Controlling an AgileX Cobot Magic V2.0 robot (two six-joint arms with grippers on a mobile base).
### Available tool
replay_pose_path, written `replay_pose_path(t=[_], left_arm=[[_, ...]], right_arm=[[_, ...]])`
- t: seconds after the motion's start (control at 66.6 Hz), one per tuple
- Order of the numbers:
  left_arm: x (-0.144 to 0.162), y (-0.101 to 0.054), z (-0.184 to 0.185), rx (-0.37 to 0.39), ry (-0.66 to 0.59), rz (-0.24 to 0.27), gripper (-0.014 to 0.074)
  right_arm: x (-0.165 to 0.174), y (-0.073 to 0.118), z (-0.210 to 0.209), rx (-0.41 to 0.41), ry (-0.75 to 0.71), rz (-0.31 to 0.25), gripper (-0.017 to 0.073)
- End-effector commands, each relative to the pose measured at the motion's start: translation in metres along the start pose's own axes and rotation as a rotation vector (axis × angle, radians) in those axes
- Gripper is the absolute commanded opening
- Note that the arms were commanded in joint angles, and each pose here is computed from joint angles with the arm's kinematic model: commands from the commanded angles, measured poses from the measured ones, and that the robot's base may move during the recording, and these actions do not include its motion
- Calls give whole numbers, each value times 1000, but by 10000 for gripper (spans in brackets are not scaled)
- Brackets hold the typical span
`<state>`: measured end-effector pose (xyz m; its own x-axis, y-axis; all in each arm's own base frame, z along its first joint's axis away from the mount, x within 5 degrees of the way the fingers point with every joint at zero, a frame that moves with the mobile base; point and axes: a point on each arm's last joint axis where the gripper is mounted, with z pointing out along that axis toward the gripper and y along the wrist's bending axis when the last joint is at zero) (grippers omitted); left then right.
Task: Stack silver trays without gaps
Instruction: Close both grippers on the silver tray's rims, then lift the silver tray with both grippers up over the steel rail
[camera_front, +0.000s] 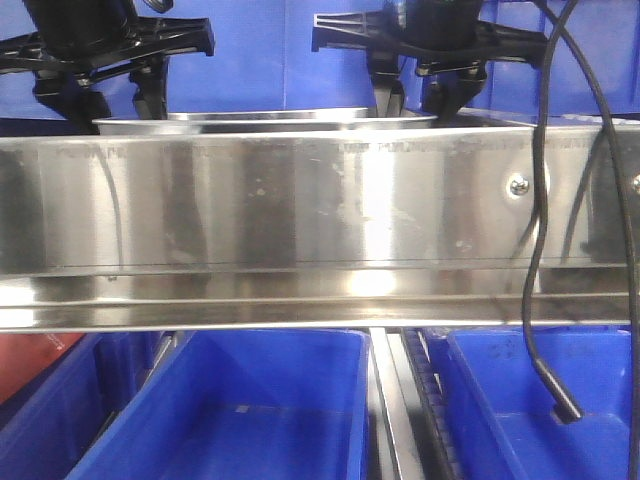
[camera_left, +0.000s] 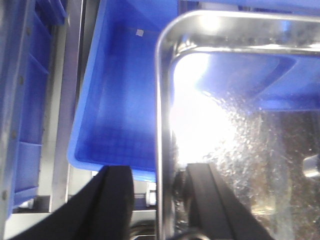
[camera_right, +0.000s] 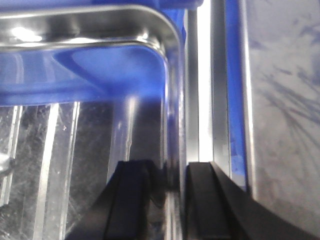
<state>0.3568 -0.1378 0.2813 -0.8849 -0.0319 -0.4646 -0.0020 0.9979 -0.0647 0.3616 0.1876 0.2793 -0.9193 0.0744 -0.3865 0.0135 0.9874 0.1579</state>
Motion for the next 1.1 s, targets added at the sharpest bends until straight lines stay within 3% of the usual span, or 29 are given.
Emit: replay_pose_path(t=[0.0, 0.135, 0.27, 0.36, 0.556, 0.781, 0.871, 0.961, 1.081], left_arm=[[1, -2, 0, 2, 8, 15, 152], [1, -2, 0, 3, 9, 14, 97], [1, -2, 0, 3, 9, 14, -32], [1, -2, 0, 3, 9, 14, -10], [1, -1, -9, 6, 2, 9, -10], [2, 4, -65, 43, -95, -16, -16], [7, 2, -92, 62, -148, -24, -16], [17, -3, -118, 57, -191, -18, -16], [32, -12, -142, 26, -239, -12, -16]], right_arm=[[0, -1, 2, 8, 12, 1, 127], [0, -1, 2, 8, 12, 1, 127], [0, -1, 2, 8, 12, 1, 83], [0, -1, 2, 8, 12, 1, -24], [-1, -2, -15, -9, -18, 3, -22], [0, -5, -64, -53, -109, 21, -22], [5, -4, -91, -22, -191, 32, -22], [16, 0, -117, 20, -261, 10, -22], [34, 12, -141, -21, -278, -37, -22]])
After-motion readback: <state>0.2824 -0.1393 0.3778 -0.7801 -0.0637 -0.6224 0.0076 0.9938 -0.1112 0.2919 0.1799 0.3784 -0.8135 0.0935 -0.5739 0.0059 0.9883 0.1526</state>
